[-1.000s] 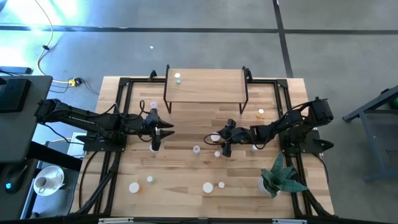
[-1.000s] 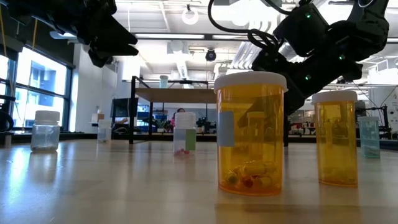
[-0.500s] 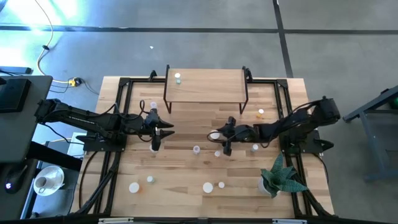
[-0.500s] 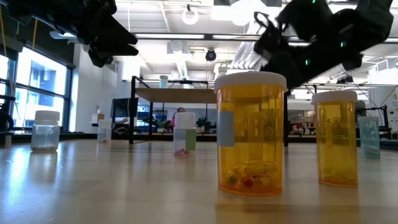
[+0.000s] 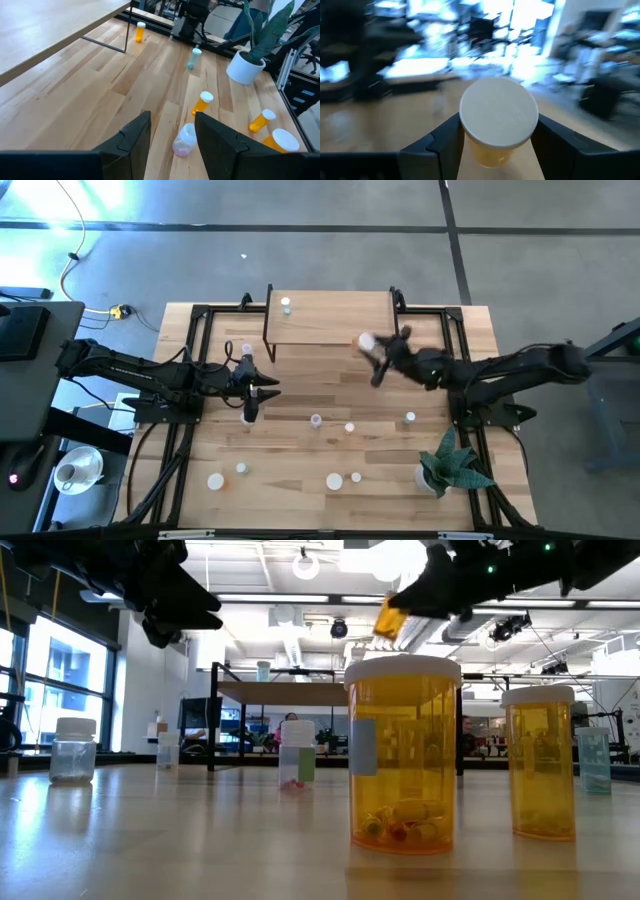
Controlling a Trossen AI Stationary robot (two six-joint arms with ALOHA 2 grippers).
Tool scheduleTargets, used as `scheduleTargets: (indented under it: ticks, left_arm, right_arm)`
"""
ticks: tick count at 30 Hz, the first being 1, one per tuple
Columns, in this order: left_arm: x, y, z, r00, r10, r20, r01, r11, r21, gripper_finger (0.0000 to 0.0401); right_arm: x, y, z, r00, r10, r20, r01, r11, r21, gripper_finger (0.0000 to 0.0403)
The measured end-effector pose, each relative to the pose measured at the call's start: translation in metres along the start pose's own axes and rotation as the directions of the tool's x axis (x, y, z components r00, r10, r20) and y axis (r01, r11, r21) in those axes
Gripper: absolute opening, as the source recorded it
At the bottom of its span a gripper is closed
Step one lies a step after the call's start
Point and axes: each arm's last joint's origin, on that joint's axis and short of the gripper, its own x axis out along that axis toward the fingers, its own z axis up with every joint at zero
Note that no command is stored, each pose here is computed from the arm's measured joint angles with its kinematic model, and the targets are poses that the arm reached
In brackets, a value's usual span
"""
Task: Pick and place medicine bottles onto shelf by color
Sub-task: Put the top right large orange pill bottle on the shelf
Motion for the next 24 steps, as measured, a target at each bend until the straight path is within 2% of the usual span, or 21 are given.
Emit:
scheduleTargets:
  ticks: [3, 7, 12, 17, 24]
  left_arm:
    - [0.000, 0.000, 0.000, 1.000, 0.000, 0.000, 0.000, 1.000, 0.011, 0.0145]
    - [0.000, 0.000, 0.000, 1.000, 0.000, 0.000, 0.000, 1.000, 0.014, 0.0145]
    - [0.000, 0.000, 0.000, 1.000, 0.000, 0.000, 0.000, 1.000, 0.013, 0.0145]
    - [0.000, 0.000, 0.000, 1.000, 0.000, 0.000, 0.000, 1.000, 0.013, 0.0145]
    - [0.000, 0.000, 0.000, 1.000, -0.002, -0.001, 0.002, 1.000, 0.013, 0.0145]
  right_arm:
    - [-0.003, -0.023, 0.012, 0.992, -0.117, 0.045, 0.116, 0.993, 0.016, 0.0199]
    - [-0.001, -0.048, 0.032, 0.972, -0.224, 0.065, 0.221, 0.974, 0.043, 0.0199]
    - [0.013, -0.073, 0.060, 0.948, -0.312, -0.055, 0.315, 0.948, 0.046, 0.0199]
    - [0.027, -0.087, 0.064, 0.928, -0.295, -0.229, 0.321, 0.943, 0.087, 0.0199]
    - [0.049, -0.099, 0.042, 0.896, -0.296, -0.330, 0.356, 0.924, 0.138, 0.0199]
